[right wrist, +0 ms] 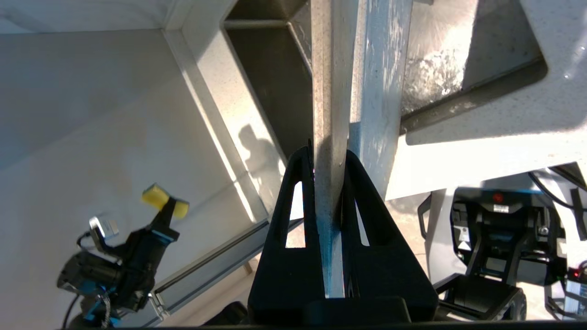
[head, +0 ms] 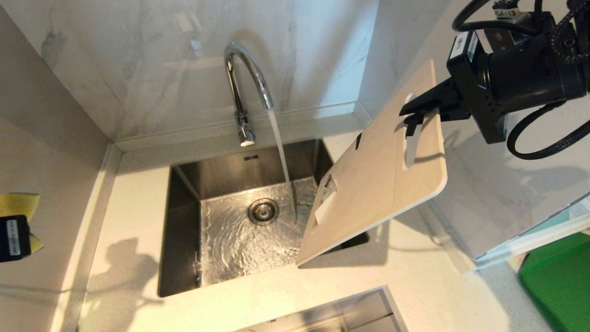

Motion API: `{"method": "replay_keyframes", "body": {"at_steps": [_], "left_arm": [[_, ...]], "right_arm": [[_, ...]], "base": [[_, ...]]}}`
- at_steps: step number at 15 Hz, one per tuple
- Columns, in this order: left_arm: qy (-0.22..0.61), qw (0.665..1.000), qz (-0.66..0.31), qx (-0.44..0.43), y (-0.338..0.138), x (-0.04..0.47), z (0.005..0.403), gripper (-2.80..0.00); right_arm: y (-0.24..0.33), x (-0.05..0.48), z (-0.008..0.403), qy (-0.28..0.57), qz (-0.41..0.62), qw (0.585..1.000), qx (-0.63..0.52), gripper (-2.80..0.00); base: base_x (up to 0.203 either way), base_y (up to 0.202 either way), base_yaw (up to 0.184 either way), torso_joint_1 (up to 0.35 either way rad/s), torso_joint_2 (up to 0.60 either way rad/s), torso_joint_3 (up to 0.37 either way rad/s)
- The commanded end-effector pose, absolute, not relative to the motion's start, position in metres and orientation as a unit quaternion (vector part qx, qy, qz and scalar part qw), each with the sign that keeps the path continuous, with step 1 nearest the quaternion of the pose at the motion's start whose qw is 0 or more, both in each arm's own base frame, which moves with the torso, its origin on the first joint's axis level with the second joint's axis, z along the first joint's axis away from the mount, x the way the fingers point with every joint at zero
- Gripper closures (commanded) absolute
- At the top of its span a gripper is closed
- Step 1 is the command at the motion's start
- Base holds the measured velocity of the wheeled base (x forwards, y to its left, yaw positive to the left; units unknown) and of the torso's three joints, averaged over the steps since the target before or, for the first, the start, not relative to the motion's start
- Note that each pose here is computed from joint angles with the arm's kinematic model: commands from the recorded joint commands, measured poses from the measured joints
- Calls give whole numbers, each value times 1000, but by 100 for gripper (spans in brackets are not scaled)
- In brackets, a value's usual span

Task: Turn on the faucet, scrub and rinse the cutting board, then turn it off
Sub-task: Scrub the cutting board underwater

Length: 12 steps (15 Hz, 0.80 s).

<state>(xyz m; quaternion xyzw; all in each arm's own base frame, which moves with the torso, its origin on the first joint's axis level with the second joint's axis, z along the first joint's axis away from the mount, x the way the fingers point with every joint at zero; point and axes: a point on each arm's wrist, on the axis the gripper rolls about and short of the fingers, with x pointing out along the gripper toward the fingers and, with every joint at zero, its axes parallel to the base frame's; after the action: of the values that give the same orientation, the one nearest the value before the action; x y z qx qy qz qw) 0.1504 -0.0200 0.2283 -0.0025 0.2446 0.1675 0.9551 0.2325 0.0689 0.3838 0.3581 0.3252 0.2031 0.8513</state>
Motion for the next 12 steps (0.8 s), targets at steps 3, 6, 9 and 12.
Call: {"method": "replay_keyframes", "body": {"at_steps": [3,6,9,12], "left_arm": [[220,954,204,2,-5,112,220,0],[194,954,230,-3,-1,98,224,0],[175,955,239,2,3,75,217,0],[144,960,239,29,7,49,209,0]], "right_arm": [[69,230,386,319,208,851,361,0],[67,223,389,316,209,852,362,0],[66,219,391,317,208,852,362,0],[65,219,391,315,208,852,362,0]], "base": [[0,0,0,0,0,0],[0,0,0,0,0,0],[0,0,0,0,0,0],[0,0,0,0,0,0]]}}
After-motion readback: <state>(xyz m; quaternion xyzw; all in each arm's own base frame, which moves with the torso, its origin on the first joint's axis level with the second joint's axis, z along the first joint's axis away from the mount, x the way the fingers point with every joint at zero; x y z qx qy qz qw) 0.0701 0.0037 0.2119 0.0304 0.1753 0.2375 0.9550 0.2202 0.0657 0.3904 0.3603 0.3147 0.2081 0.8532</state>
